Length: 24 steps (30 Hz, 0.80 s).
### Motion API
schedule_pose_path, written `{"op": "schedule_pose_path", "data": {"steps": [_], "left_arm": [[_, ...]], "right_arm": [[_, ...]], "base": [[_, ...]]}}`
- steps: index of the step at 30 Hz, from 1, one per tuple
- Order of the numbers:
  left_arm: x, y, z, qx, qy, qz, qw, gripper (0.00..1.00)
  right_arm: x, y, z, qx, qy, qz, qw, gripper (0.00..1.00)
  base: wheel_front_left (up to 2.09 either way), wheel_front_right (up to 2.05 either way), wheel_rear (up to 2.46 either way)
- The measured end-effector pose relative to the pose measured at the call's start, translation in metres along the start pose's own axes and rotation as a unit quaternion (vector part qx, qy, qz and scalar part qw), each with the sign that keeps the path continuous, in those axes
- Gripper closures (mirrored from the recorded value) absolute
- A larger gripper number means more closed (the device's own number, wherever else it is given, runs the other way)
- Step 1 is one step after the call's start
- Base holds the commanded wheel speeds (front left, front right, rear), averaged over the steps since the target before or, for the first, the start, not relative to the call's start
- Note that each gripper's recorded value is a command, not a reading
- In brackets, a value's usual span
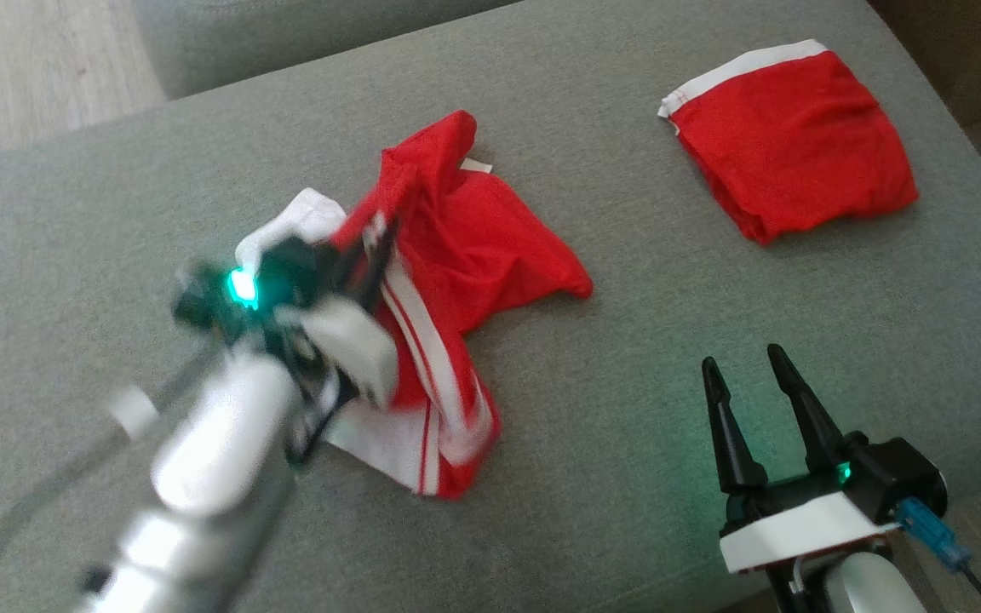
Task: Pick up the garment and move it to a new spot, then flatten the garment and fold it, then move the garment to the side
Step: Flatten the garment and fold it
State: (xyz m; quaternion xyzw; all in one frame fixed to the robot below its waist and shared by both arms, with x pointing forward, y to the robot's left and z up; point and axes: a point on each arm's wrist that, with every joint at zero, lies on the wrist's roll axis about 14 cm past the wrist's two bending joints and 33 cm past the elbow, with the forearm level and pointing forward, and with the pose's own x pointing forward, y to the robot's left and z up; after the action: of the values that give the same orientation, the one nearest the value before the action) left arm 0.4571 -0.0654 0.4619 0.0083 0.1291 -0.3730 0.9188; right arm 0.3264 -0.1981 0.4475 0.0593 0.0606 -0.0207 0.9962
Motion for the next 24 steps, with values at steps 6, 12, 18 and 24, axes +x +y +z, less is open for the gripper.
{"op": "schedule_pose_path", "data": {"steps": [6, 12, 18, 24], "left_arm": [[0.015, 0.016, 0.16, 0.178, -0.152, -0.017, 0.972, 1.0], [-0.022, -0.028, 0.297, 0.269, -0.313, -0.048, 0.909, 1.0], [-0.05, -0.019, 0.307, 0.26, -0.328, -0.046, 0.907, 1.0], [-0.07, 0.055, 0.163, 0.138, -0.189, 0.028, 0.972, 1.0]], "right_arm": [[-0.006, -0.002, 0.005, 0.003, -0.009, -0.005, 1.0, 0.0], [-0.011, -0.005, 0.013, 0.005, -0.024, -0.009, 1.0, 0.0], [-0.007, 0.003, 0.018, 0.004, -0.033, 0.006, 0.999, 0.0], [-0.003, 0.018, 0.012, -0.003, -0.024, 0.033, 0.999, 0.0]], "base": [[0.0, 0.0, 0.0], [0.0, 0.0, 0.0], [0.0, 0.0, 0.0], [0.0, 0.0, 0.0]]}}
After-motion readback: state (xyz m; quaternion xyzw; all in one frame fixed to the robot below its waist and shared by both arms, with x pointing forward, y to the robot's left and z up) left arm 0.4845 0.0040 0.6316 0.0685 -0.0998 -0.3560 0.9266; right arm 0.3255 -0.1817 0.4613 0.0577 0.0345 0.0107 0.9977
